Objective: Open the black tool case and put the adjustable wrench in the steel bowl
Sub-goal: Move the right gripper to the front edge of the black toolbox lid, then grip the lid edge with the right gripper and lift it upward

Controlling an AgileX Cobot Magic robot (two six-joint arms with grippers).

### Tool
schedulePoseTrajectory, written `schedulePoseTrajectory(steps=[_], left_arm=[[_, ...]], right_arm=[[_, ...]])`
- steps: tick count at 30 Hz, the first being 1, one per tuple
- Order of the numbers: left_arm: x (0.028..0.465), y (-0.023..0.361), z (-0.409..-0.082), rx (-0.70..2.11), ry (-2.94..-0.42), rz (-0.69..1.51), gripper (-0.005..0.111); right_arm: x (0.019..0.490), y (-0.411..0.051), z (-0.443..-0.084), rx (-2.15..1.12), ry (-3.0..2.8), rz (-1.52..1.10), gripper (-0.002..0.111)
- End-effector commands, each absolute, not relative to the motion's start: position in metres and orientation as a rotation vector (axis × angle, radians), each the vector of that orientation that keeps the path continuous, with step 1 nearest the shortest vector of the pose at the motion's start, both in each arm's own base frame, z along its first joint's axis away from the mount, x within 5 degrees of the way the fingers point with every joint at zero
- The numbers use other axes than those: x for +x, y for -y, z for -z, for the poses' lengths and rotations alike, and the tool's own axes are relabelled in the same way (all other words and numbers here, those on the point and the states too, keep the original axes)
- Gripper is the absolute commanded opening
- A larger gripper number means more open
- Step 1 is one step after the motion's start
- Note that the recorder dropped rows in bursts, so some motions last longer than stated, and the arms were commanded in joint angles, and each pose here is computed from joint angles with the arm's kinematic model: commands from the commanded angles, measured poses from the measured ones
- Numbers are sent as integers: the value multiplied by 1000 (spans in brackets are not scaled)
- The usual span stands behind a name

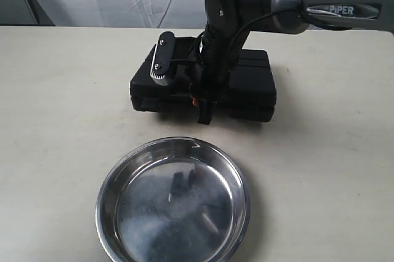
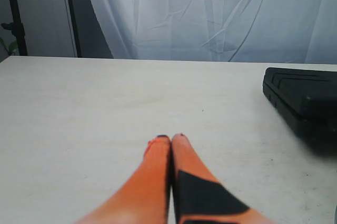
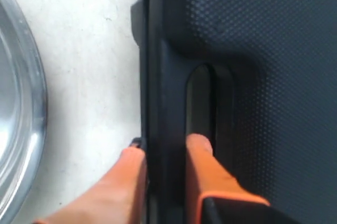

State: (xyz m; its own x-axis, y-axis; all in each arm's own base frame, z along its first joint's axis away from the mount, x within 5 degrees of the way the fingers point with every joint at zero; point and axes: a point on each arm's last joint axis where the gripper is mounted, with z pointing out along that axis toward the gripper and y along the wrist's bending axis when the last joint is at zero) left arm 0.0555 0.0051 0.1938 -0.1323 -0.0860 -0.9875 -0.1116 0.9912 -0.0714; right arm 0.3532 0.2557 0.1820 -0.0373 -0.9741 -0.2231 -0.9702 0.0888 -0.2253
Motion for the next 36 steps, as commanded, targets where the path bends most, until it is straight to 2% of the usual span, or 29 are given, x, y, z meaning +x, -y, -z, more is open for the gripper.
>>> schedulePoseTrajectory(steps=[1,5,10,14,17,21,36], left_arm=[[55,-5,-193,-152,-1697,-20,0],[55,-5,-193,-152,-1697,-20,0],[55,-5,-193,-152,-1697,-20,0],[55,-5,-193,-152,-1697,-20,0],[55,-5,-193,-152,-1697,-20,0],[55,-5,-193,-152,-1697,-20,0],[55,-5,-193,-152,-1695,-20,0]], right_arm=[[359,-259,-173,-1912,-2039,24,0],[359,-262,-160,-1908,-2083,-26,0],[360,-261,-160,-1915,-2073,-9,0],[364,-258,-186,-1840,-2004,85,0],[365,-256,-228,-1741,-1861,154,0],[368,-254,-262,-1658,-1704,242,0],[379,-253,-277,-1543,-1580,374,-1]])
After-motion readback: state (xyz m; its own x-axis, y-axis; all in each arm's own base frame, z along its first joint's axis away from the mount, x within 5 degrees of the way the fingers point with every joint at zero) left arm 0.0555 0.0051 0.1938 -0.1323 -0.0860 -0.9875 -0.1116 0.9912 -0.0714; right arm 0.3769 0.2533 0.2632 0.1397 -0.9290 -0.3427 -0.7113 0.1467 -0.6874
